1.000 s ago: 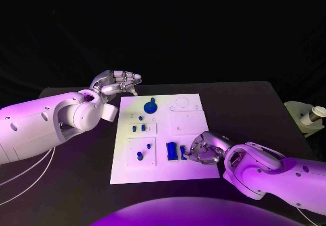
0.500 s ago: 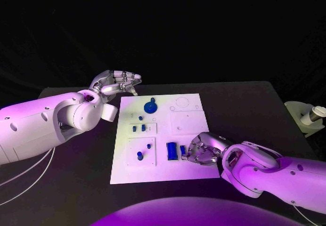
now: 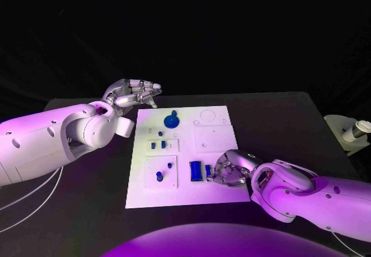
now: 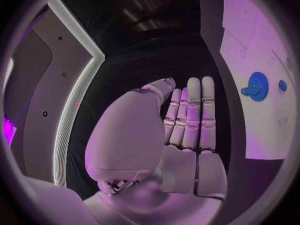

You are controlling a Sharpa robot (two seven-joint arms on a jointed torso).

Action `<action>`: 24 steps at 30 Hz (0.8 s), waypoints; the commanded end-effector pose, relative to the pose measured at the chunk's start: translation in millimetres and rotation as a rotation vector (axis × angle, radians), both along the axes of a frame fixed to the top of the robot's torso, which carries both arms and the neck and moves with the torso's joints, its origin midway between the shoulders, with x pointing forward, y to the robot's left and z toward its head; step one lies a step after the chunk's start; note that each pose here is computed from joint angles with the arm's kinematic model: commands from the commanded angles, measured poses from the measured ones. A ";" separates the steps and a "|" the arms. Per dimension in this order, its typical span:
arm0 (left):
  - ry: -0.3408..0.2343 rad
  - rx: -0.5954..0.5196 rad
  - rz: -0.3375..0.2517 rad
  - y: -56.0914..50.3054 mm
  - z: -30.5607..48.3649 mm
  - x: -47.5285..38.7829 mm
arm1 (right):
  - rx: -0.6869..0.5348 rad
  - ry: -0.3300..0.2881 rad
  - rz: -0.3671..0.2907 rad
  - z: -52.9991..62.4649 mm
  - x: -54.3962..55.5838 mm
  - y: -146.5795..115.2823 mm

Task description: Assemble the parts on the task board

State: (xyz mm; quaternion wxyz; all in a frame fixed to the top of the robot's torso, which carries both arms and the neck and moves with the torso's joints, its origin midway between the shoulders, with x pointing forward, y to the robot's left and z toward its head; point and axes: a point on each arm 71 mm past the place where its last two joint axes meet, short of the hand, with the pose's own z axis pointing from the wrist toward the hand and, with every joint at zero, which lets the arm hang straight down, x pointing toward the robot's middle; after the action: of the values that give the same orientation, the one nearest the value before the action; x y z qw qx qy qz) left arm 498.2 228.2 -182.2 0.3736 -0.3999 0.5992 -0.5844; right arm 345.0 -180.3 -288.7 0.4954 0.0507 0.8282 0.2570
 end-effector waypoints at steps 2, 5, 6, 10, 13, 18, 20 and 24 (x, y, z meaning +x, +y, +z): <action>-0.002 -0.010 -0.015 -1.6 0.8 -0.6 | 0.020 -0.017 0.004 2.2 -2.9 -1.3; -0.002 -0.009 -0.013 -1.2 0.6 -0.4 | 0.080 -0.027 0.002 7.4 -2.9 -2.8; -0.003 -0.009 -0.013 -1.0 0.4 -0.3 | 0.109 -0.030 0.004 10.0 -1.6 -3.7; -0.005 -0.012 -0.013 0.0 -1.8 0.2 | 0.278 -0.022 0.006 24.0 11.2 -10.3; -0.008 -0.018 -0.011 0.7 -3.6 1.2 | 0.383 -0.019 -0.002 33.0 25.0 -16.5; -0.020 -0.051 0.019 3.8 -8.0 6.9 | 0.582 -0.010 -0.090 45.5 67.5 -35.5; -0.026 -0.071 0.044 6.7 -9.7 10.5 | 0.663 -0.005 -0.149 48.1 88.1 -43.6; -0.038 -0.110 0.096 11.8 -14.1 20.0 | 0.789 -0.005 -0.253 48.6 122.4 -55.5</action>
State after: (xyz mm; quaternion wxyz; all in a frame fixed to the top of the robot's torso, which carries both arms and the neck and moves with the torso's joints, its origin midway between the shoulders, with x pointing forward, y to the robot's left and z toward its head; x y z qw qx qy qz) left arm 515.2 238.5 -199.6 0.3896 -0.4236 0.5759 -0.5806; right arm 460.0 -231.8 -242.2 0.5096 0.2514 0.7051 0.4242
